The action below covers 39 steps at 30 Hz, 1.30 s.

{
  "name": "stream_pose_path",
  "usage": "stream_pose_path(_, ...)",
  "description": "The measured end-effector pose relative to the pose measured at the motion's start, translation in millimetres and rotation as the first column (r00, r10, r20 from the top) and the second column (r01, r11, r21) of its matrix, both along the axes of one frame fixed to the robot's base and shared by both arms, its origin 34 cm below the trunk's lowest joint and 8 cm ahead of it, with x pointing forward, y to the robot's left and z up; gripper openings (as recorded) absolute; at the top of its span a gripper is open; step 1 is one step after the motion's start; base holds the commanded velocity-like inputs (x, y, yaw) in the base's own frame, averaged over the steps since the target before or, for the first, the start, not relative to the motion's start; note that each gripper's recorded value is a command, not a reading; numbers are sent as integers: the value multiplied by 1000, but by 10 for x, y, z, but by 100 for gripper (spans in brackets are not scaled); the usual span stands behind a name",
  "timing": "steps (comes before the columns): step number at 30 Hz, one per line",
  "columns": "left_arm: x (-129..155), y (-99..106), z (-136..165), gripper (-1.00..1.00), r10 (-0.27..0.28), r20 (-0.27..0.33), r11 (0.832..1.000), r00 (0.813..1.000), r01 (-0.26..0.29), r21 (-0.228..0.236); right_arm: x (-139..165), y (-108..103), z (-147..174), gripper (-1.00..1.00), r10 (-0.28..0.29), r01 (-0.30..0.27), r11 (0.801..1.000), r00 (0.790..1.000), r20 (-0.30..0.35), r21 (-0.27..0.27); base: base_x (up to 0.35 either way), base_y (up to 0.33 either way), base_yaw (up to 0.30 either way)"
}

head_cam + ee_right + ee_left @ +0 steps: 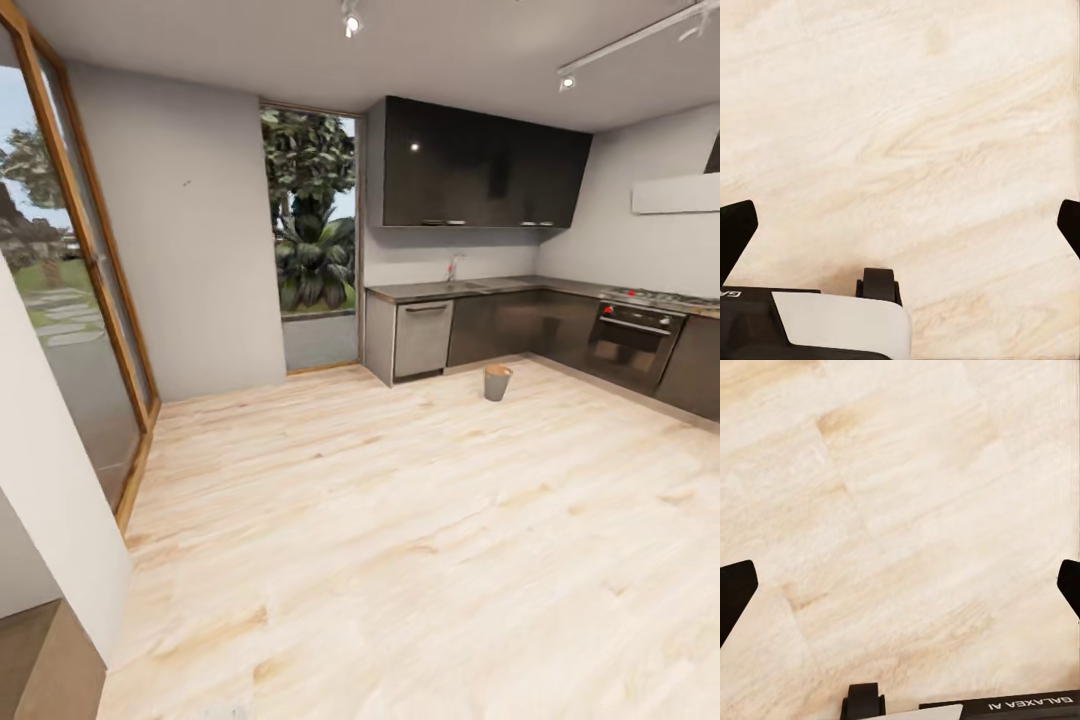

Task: Put the three can of soda from the living room inside the tash can in the kitchen.

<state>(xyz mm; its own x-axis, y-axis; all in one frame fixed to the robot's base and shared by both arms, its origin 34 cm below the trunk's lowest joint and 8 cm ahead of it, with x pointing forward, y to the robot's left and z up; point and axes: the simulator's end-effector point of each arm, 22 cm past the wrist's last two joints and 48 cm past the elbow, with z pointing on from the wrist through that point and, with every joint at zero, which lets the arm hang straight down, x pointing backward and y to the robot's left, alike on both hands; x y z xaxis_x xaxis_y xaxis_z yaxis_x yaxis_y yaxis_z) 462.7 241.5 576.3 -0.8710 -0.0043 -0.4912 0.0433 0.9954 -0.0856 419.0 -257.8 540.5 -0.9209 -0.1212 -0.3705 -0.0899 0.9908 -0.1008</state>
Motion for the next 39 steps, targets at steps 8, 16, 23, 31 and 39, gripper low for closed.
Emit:
stream_pose_path(8, 0, 0, 0, 100, 0, 0, 1000, 1000, 0, 0, 0, 0, 0, 100, 0, 0, 1000, 1000, 0, 0, 0, 0, -300)
stream_pose_path(16, 0, 0, 0, 100, 0, 0, 1000, 1000, 0, 0, 1, 0, 0, 100, 0, 0, 1000, 1000, 0, 0, 0, 0, -300)
stream_pose_path(23, -1, -3, -1, 100, -1, 0, 1000, 1000, 1, -1, 2, -3, 1, 100, -1, 1, 1000, 1000, 1, -1, 19, 0, -252)
stream_pose_path(31, 0, -6, 1, 100, -1, 0, 1000, 1000, 1, -2, 3, -8, 2, 100, -3, 3, 1000, 1000, 2, -3, 278, 0, -30)
stream_pose_path(39, 0, -6, 0, 100, -1, 0, 1000, 1000, 1, -3, 4, -9, 3, 100, -3, 3, 1000, 1000, 2, -3, 343, 0, -1)
